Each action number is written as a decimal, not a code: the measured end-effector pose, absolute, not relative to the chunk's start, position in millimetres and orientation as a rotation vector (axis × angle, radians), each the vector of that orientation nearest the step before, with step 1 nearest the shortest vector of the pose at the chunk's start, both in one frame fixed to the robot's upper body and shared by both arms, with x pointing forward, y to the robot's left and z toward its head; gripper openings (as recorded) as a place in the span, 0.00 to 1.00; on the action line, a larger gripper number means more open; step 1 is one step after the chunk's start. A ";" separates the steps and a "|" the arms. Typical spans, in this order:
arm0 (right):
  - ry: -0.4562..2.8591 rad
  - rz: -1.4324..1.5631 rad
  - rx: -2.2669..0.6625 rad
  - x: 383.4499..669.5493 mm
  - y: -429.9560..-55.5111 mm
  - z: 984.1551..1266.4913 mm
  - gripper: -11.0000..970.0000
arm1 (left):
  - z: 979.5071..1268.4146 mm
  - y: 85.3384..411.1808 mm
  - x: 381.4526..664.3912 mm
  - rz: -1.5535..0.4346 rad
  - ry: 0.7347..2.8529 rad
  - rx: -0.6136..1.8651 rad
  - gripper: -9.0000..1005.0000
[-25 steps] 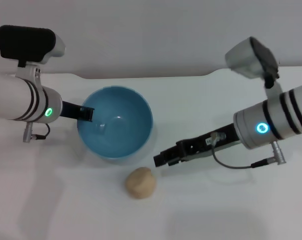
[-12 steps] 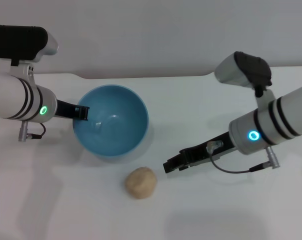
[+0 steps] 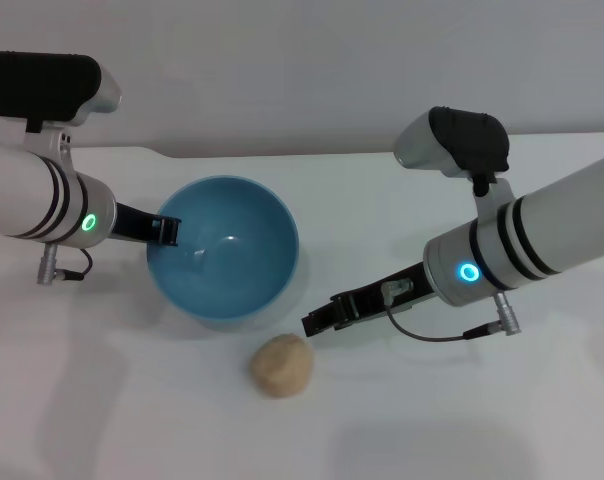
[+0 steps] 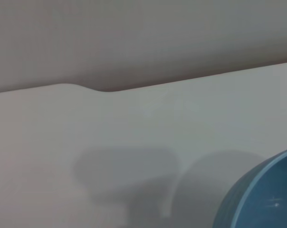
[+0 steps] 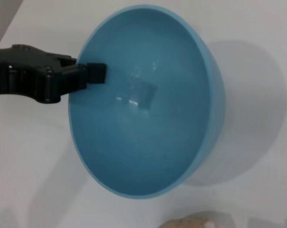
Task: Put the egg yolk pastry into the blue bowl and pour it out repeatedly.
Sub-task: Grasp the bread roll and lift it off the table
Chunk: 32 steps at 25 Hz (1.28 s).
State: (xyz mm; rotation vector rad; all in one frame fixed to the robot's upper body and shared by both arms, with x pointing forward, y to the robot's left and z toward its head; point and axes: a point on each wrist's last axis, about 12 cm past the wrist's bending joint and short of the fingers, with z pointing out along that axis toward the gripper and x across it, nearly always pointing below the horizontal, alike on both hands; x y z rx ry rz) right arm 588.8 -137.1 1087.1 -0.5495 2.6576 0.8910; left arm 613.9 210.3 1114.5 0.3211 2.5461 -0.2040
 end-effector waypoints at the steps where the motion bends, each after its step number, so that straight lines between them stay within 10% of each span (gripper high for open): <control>1: 2.656 0.893 -0.551 588.7 -135.9 1086.9 0.42 | 1114.4 210.4 613.8 -0.204 2.546 0.321 0.02; 32: 2.647 0.883 -0.557 575.8 -108.4 1059.5 0.36 | 1119.2 206.1 617.6 -0.206 2.527 0.333 0.02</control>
